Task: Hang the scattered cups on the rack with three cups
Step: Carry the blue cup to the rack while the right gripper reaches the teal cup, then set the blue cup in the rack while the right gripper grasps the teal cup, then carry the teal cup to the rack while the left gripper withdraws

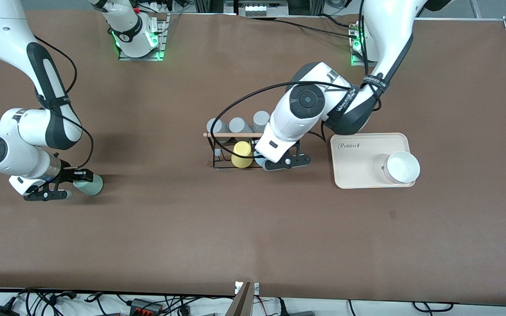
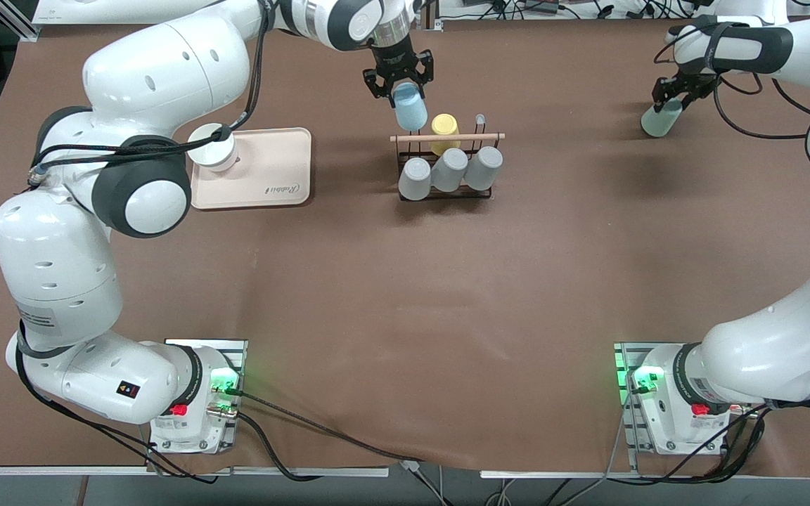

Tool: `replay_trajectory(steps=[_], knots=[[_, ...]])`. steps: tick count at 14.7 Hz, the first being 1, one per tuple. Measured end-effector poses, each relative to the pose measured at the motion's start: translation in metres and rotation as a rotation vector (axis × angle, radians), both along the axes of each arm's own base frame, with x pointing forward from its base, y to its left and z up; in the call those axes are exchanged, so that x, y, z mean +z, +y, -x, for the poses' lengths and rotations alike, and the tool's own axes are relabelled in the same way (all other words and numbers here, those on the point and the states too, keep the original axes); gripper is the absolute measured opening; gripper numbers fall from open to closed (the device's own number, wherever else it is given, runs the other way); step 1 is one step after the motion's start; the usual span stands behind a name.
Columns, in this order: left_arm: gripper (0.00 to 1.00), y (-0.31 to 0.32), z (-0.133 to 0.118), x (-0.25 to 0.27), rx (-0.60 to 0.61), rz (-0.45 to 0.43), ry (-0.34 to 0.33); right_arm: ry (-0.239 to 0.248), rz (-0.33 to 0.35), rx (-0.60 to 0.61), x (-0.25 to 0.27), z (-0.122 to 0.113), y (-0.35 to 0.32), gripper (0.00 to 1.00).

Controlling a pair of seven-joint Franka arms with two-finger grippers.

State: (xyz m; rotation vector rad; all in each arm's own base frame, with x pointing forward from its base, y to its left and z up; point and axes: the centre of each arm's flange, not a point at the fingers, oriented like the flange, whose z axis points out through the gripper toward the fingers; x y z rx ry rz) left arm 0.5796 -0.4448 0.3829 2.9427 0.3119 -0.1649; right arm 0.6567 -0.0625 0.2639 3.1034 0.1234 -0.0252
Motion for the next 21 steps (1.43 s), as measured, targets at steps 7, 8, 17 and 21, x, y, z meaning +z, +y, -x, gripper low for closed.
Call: replay_trajectory(steps=[7,8,17,21], knots=[[0.66,-0.019,0.013,-0.030,-0.077,-0.101,-0.044,0.077,0.007,0.012,0.121,-0.023,0.077,0.63],[0.66,-0.021,0.014,-0.036,-0.086,-0.113,-0.045,0.086,-0.003,0.003,0.134,-0.023,0.090,0.63],[1.00,0.141,-0.058,0.067,0.005,-0.204,-0.042,0.118,-0.069,0.008,0.190,-0.002,0.189,0.63],[1.00,0.225,-0.054,0.132,0.000,-0.246,-0.002,0.111,-0.053,-0.056,0.201,0.017,0.273,0.63]])
